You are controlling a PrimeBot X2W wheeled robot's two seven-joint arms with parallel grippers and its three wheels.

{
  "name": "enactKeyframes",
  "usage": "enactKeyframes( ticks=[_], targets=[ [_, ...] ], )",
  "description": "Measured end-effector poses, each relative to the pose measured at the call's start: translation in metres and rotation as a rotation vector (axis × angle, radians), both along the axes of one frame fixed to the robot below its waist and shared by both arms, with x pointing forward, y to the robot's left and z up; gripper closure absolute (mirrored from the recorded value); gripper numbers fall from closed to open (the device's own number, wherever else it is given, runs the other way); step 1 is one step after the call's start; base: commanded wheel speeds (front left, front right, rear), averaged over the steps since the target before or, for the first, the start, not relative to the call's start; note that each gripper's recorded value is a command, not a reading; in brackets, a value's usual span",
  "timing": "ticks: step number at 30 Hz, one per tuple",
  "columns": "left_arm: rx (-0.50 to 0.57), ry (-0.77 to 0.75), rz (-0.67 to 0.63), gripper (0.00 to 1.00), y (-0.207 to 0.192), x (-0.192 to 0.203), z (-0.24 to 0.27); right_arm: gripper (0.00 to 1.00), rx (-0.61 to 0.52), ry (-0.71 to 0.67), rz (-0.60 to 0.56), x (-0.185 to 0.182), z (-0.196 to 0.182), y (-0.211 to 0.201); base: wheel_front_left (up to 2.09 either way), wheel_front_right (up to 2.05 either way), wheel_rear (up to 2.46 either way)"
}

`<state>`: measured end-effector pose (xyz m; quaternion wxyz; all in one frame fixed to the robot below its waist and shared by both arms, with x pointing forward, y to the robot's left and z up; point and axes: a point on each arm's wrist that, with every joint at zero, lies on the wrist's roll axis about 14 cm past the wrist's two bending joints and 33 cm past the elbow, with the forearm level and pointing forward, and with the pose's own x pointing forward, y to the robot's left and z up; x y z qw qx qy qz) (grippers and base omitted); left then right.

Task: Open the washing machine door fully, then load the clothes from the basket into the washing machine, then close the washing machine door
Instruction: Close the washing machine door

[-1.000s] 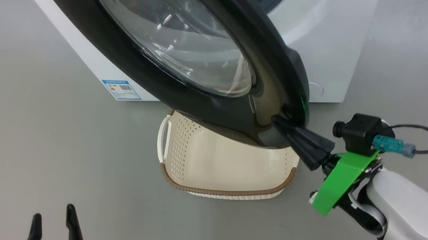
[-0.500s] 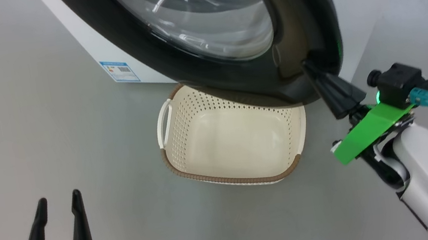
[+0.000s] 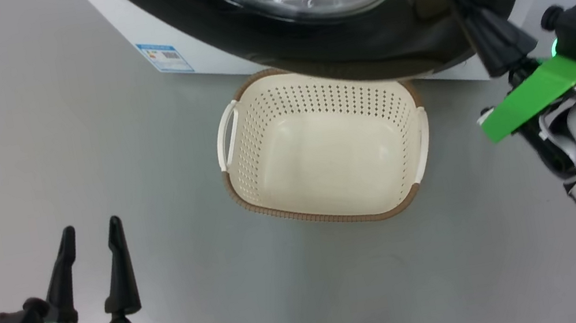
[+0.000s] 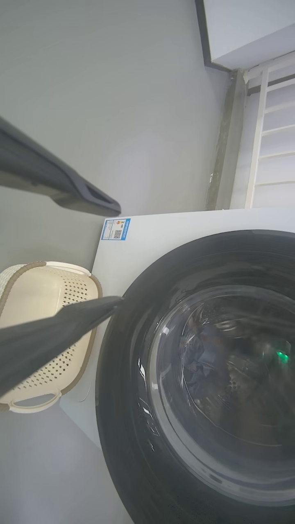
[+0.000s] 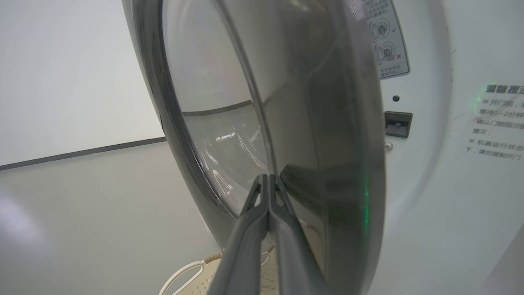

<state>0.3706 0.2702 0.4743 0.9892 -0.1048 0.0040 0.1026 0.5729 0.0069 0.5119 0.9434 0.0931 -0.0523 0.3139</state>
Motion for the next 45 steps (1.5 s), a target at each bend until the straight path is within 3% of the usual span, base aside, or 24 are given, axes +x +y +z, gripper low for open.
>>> enactKeyframes(
  ticks=[26, 45],
  targets=[
    [0.012, 0.024, -0.001, 0.0, 0.0, 0.025, -0.01, 1.0, 0.073, -0.08, -0.088, 0.079, 0.019, -0.007, 0.0, 0.0, 0.0],
    [0.003, 0.004, -0.011, 0.0, -0.002, 0.03, -0.006, 1.0, 0.049, -0.087, -0.08, 0.07, 0.02, -0.003, 0.0, 0.0, 0.0]
  ],
)
